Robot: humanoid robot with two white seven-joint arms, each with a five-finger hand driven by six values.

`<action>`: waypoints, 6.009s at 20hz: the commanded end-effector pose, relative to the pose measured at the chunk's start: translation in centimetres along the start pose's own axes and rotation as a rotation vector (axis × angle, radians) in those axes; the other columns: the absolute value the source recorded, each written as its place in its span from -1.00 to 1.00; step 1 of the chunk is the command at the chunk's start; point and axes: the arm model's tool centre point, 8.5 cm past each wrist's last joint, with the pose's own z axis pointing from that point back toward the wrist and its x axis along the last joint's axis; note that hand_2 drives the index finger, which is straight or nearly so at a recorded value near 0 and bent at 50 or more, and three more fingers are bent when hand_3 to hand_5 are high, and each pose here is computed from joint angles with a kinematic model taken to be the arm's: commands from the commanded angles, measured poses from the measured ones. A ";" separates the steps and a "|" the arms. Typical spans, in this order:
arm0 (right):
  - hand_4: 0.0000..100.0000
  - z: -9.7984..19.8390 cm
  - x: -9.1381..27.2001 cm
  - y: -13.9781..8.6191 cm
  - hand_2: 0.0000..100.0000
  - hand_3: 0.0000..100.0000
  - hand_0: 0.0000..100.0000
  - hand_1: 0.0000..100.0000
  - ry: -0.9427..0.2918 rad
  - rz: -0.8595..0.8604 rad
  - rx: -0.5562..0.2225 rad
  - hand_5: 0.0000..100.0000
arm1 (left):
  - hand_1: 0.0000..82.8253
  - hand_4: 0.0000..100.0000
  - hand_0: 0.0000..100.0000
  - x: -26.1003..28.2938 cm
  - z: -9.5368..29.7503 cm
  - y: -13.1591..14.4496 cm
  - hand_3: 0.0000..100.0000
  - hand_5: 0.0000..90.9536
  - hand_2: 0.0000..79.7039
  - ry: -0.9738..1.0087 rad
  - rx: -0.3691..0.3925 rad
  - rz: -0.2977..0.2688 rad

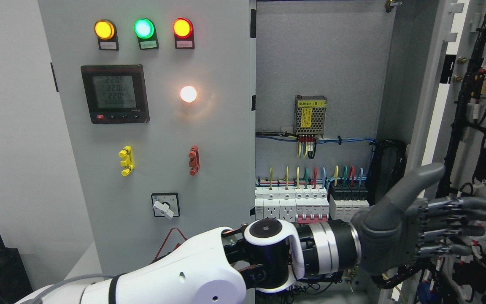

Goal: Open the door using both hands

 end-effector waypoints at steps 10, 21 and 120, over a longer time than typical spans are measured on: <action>-1.00 0.0 0.0 0.0 -1.00 -1.00 -1.00 -1.00 0.000 0.000 0.002 -1.00 | -1.00 -0.91 -1.00 -6.4 26.5 3.4 -1.00 -1.00 -1.00 0.128 0.325 0.087; -1.00 0.0 0.0 0.0 -1.00 -1.00 -1.00 -1.00 0.000 0.000 0.002 -1.00 | -1.00 -0.91 -1.00 -18.1 40.3 -0.3 -1.00 -1.00 -1.00 0.456 0.482 0.174; -1.00 6.5 4.8 -2.6 -1.00 -1.00 -1.00 -1.00 -0.490 -0.044 -0.029 -1.00 | -1.00 -0.91 -1.00 -64.7 43.2 -33.0 -1.00 -1.00 -1.00 1.192 1.102 1.047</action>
